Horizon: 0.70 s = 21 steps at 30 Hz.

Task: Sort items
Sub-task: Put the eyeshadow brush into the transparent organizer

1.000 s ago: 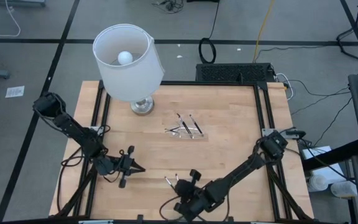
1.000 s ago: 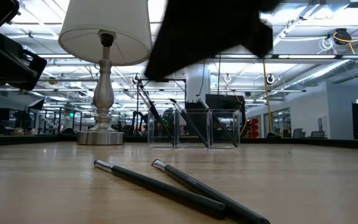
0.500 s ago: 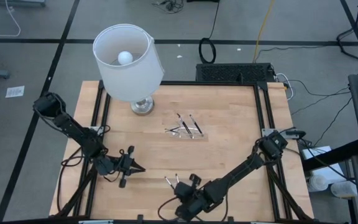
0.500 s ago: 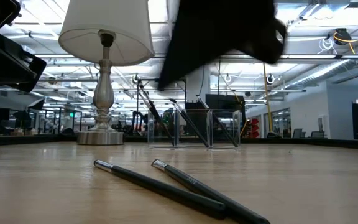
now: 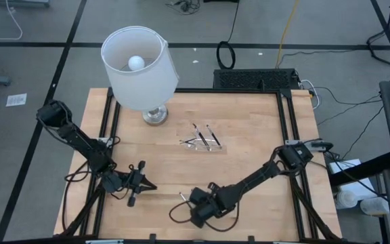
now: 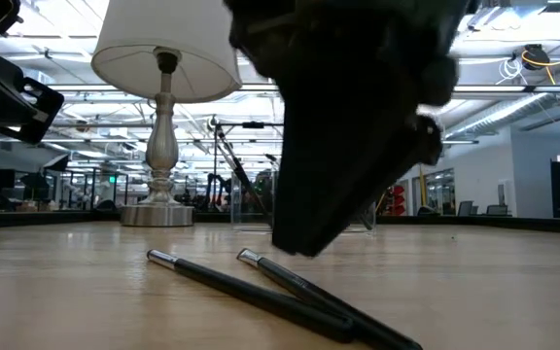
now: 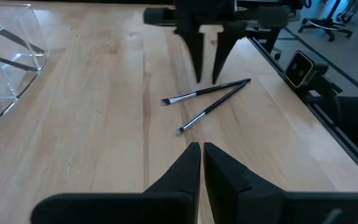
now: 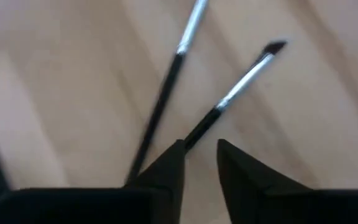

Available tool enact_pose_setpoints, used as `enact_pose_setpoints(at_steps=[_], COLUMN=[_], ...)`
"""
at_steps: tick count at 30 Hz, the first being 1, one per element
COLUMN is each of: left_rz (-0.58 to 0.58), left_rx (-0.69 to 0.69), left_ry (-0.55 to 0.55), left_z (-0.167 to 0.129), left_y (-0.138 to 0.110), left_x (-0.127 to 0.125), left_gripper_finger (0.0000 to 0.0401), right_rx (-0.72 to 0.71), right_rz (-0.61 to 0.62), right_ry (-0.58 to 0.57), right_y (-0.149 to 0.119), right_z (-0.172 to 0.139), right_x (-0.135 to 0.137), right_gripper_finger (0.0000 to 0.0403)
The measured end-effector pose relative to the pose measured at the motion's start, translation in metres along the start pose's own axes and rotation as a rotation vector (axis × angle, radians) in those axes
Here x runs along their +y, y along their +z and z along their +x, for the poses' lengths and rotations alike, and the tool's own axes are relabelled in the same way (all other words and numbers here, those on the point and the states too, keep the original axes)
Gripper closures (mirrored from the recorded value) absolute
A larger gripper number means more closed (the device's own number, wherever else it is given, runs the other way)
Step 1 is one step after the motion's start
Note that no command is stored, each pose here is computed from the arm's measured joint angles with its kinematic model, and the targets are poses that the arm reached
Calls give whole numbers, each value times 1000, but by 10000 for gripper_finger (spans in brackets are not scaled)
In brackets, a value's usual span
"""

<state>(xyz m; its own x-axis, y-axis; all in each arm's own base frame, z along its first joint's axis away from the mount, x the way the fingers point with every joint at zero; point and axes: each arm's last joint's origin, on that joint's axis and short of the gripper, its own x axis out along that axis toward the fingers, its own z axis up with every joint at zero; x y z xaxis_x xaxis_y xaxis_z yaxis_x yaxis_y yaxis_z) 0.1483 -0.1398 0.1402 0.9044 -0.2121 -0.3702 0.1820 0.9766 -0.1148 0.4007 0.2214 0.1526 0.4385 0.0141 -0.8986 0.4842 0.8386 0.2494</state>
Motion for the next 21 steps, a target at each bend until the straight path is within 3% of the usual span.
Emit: enact_pose_setpoints(at_steps=[10,15,21], left_rz=[-4,-3,1], left_rx=[1,0,0], left_ry=[0,0,1], left_z=[0,0,0], left_y=[0,0,0], left_x=[0,0,0], left_gripper_finger=[375,375,375], right_rx=[-20,2,114], right_rz=[56,55,131], right_ry=[3,-46,-130], right_y=[12,11,-6], right_z=[13,16,38], right_x=[-14,-25,-60], right_gripper_finger=[232,236,258])
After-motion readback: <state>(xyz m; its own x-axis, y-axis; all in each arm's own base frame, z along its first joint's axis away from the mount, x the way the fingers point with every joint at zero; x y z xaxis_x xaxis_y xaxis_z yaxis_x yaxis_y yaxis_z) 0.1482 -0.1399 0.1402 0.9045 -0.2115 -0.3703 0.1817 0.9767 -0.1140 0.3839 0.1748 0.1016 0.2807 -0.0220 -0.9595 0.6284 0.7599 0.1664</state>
